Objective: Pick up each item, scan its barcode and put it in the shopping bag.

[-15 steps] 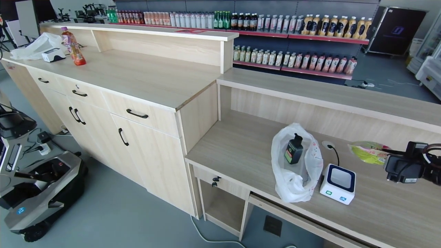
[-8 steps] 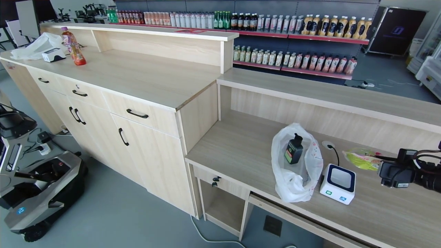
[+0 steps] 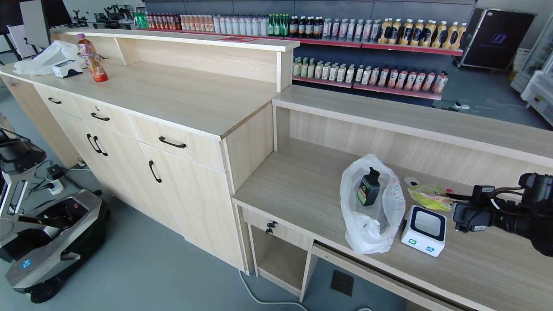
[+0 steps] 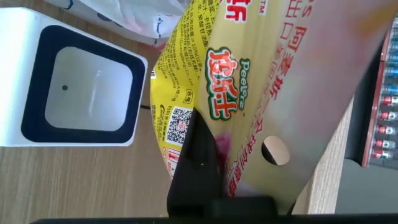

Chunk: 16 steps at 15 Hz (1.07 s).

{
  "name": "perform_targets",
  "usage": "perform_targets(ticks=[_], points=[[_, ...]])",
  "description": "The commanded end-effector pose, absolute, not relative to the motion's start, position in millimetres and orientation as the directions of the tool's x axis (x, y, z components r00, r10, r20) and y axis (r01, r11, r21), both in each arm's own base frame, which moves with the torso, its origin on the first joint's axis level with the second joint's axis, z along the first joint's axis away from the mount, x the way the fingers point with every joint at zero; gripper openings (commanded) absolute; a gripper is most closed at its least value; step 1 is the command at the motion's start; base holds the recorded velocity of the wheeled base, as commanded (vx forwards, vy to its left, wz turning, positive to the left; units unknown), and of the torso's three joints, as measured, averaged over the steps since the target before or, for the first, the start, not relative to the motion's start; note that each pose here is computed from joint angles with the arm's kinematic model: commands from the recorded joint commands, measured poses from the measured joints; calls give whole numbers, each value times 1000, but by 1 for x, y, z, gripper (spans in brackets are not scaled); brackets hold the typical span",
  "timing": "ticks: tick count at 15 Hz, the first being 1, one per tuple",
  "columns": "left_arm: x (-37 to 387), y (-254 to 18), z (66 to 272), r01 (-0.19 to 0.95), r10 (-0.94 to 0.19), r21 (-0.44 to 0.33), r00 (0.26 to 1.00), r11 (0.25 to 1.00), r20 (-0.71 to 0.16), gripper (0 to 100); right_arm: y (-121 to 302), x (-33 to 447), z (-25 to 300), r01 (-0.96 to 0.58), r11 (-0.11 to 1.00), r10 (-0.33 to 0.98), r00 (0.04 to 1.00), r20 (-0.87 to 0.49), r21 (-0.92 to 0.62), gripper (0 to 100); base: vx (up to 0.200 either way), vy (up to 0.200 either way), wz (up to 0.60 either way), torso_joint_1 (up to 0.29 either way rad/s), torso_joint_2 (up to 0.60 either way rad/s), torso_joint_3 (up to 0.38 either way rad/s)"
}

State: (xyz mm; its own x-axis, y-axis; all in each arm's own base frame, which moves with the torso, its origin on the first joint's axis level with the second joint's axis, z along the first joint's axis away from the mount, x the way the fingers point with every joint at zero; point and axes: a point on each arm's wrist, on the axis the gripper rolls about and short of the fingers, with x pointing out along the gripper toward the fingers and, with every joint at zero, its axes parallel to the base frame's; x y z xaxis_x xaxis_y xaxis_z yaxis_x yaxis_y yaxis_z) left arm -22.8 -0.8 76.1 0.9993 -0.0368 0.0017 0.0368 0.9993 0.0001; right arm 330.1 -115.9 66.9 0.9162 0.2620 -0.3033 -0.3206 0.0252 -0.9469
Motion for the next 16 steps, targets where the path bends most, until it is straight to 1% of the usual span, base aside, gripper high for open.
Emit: perform_targets(ticks=[1, 5, 9, 12, 15, 16], points=[[-23, -1, 76, 37, -37, 0, 999, 999, 2, 100, -108, 337, 56, -336, 22, 290, 904, -315, -942, 0, 0, 0, 0, 0, 0, 0], [-23, -1, 76, 37, -37, 0, 999, 999, 2, 100, -101, 341, 45, -354, 13, 307, 891, -334, -935, 0, 0, 0, 0, 0, 0, 0], [-23, -1, 76, 37, -37, 0, 999, 999, 2, 100, -103, 345, 43, -333, -46, 307, 893, -330, -942, 0, 0, 0, 0, 0, 0, 0], [-23, -1, 76, 37, -37, 0, 999, 999, 2, 100, -106, 344, 48, -307, -79, 296, 901, -316, -948, 0, 0, 0, 0, 0, 0, 0], [-23, -1, 76, 37, -37, 0, 999, 999, 2, 100, -105, 340, 63, -269, -97, 291, 913, -286, -958, 0, 0, 0, 0, 0, 0, 0], [-23, -1, 76, 37, -37, 0, 999, 999, 2, 100, -109, 332, 69, -268, -94, 275, 919, -283, -959, 0, 0, 0, 0, 0, 0, 0]])
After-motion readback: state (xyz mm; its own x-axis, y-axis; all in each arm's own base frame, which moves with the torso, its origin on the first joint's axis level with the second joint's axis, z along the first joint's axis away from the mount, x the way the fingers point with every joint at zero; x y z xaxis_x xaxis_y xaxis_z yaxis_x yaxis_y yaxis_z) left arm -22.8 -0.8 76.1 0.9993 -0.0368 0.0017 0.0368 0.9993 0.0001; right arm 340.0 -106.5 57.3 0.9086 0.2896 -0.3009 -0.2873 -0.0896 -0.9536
